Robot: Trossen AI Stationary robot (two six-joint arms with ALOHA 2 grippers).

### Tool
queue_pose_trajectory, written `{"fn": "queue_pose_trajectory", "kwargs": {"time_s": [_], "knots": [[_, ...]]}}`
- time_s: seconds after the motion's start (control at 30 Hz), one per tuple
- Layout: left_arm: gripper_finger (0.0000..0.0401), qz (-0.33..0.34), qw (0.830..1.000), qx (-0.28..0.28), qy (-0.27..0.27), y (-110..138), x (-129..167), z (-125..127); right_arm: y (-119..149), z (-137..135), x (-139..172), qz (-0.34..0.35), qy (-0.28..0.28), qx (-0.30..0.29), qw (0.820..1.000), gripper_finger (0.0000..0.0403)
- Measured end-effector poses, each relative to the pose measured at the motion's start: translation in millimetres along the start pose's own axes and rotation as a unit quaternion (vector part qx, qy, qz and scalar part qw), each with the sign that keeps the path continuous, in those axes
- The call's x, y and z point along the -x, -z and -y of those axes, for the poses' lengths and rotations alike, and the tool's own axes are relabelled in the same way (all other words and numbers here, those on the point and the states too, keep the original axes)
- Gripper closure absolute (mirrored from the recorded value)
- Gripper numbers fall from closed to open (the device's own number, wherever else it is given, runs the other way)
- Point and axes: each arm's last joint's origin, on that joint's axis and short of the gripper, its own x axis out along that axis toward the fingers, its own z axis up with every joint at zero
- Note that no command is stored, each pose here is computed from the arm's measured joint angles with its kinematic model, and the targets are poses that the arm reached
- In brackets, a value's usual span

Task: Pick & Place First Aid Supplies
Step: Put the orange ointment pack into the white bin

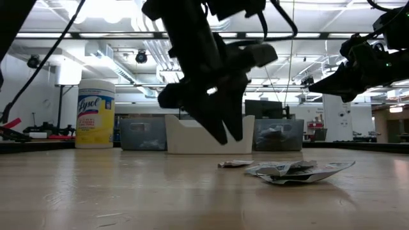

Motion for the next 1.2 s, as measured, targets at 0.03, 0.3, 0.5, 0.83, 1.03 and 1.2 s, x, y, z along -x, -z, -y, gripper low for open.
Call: {"fn": "queue_pose_trajectory", "kwargs": {"time_s": [0.03,0.3,0.5,0.83,1.03,1.2], "knots": [[0.0275,-0.005,1.0,0.009,-0.001,1,-3,0,0,0,0,0.0,0.0,0.0,1.0,0.0394],[0.0275,-0.022,0.999,0.043,-0.001,4,-11,-1,0,0,0,0.0,0.0,0.004,1.0,0.0394],[0.0275,-0.033,0.998,0.05,-0.008,9,-26,-3,0,0,0,0.0,0.0,0.004,1.0,0.0394],[0.0287,-0.097,0.986,0.116,-0.063,29,-67,-13,0,0,0,0.0,0.0,-0.004,1.0,0.0394],[0.0363,-0.104,0.985,0.117,-0.075,32,-70,-16,0,0,0,0.0,0.0,-0.012,1.0,0.0394],[0.0395,-0.087,0.991,0.081,-0.066,24,-57,-13,0,0,0,-0.001,0.0,-0.011,1.0,0.0394]]}}
